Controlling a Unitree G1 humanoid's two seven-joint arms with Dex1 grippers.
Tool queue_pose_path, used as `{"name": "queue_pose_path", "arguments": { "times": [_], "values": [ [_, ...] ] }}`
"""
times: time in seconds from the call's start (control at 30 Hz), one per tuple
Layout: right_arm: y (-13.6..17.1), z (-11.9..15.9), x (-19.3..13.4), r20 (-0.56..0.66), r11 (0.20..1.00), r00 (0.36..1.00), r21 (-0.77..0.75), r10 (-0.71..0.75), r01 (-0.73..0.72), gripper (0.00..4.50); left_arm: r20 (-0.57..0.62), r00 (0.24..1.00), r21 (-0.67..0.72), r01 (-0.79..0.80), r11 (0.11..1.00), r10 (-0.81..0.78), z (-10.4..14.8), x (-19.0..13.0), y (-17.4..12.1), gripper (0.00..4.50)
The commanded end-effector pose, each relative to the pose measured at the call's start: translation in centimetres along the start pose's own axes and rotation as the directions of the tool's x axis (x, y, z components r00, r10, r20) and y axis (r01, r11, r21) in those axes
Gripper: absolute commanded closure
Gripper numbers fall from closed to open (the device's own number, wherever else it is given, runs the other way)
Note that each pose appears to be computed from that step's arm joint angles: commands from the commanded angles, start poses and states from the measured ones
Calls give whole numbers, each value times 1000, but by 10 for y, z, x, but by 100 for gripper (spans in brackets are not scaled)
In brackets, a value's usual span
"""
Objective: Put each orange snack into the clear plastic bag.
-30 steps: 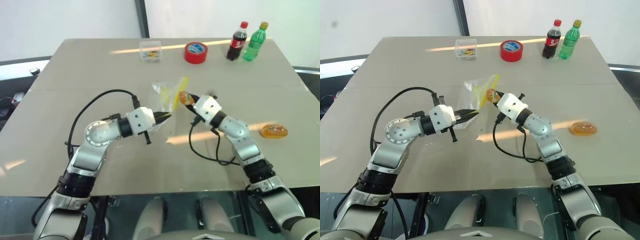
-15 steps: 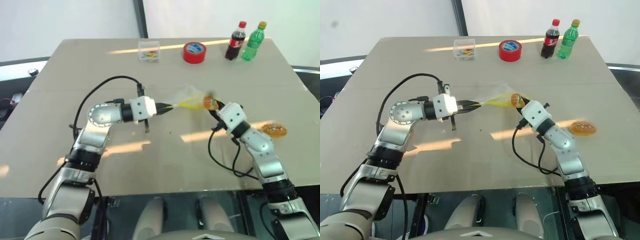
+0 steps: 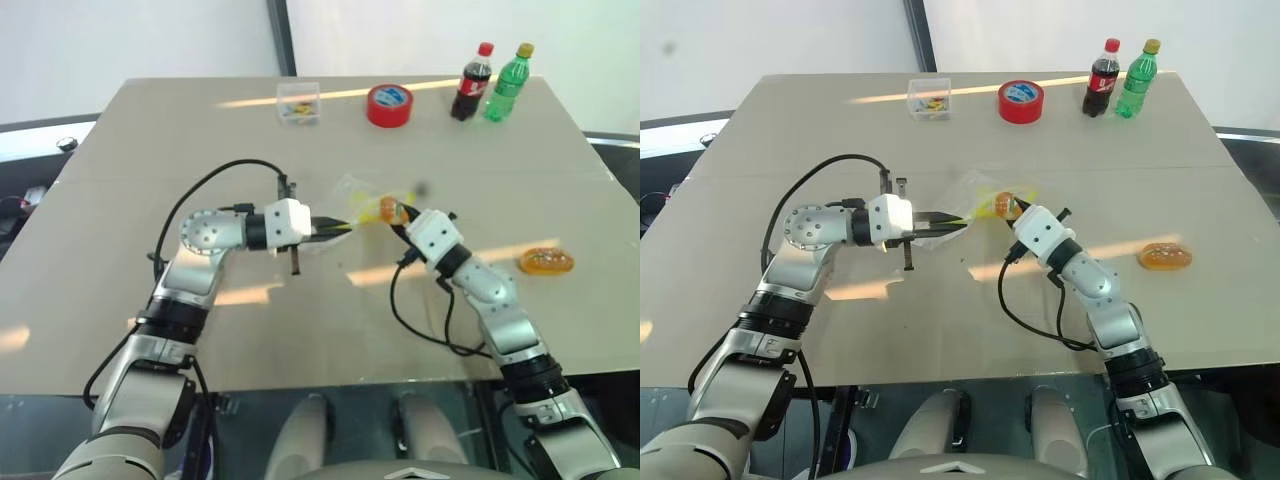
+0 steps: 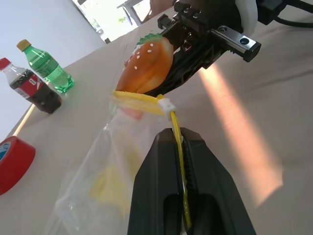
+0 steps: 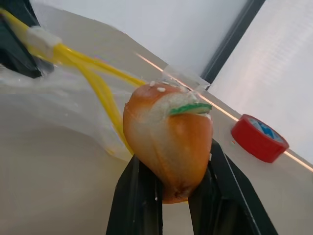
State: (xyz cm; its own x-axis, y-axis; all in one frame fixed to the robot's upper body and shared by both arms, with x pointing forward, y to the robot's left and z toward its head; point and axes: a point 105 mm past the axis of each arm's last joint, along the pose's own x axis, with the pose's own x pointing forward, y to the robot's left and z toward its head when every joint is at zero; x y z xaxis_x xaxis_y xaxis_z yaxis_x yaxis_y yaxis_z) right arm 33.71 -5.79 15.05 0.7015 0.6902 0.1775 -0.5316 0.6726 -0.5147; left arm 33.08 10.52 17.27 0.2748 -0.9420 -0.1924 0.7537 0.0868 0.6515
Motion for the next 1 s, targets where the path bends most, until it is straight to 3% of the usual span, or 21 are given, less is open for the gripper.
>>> {"name": "queue_pose_path", "arguments": {
  "times": [0.03, 0.23, 0.5, 0.67, 0.9, 1.0],
  "values": [
    [-10, 23, 5, 103, 995, 994, 94, -41, 31, 409, 12, 999, 35, -37, 999, 36, 9, -6, 7, 450],
    [-10, 29, 7, 149, 963, 987, 270, -67, 25, 409, 23, 999, 42, -38, 998, 37, 13, -9, 4, 450],
    [22, 15, 18, 118, 908, 993, 413, 28, -75, 409, 82, 996, 60, -38, 997, 33, 28, -5, 2, 450],
    [26, 16, 15, 135, 792, 989, 596, 62, -131, 409, 79, 997, 88, -21, 996, 14, 29, -4, -2, 450],
    [25, -4, 12, 33, 869, 997, 488, 74, -81, 409, 95, 995, 114, -32, 993, 22, 32, -3, -3, 450],
    [12, -7, 18, 2, 981, 1000, 195, 23, -23, 409, 96, 995, 120, -10, 993, -2, 32, -3, -9, 450]
  ]
}}
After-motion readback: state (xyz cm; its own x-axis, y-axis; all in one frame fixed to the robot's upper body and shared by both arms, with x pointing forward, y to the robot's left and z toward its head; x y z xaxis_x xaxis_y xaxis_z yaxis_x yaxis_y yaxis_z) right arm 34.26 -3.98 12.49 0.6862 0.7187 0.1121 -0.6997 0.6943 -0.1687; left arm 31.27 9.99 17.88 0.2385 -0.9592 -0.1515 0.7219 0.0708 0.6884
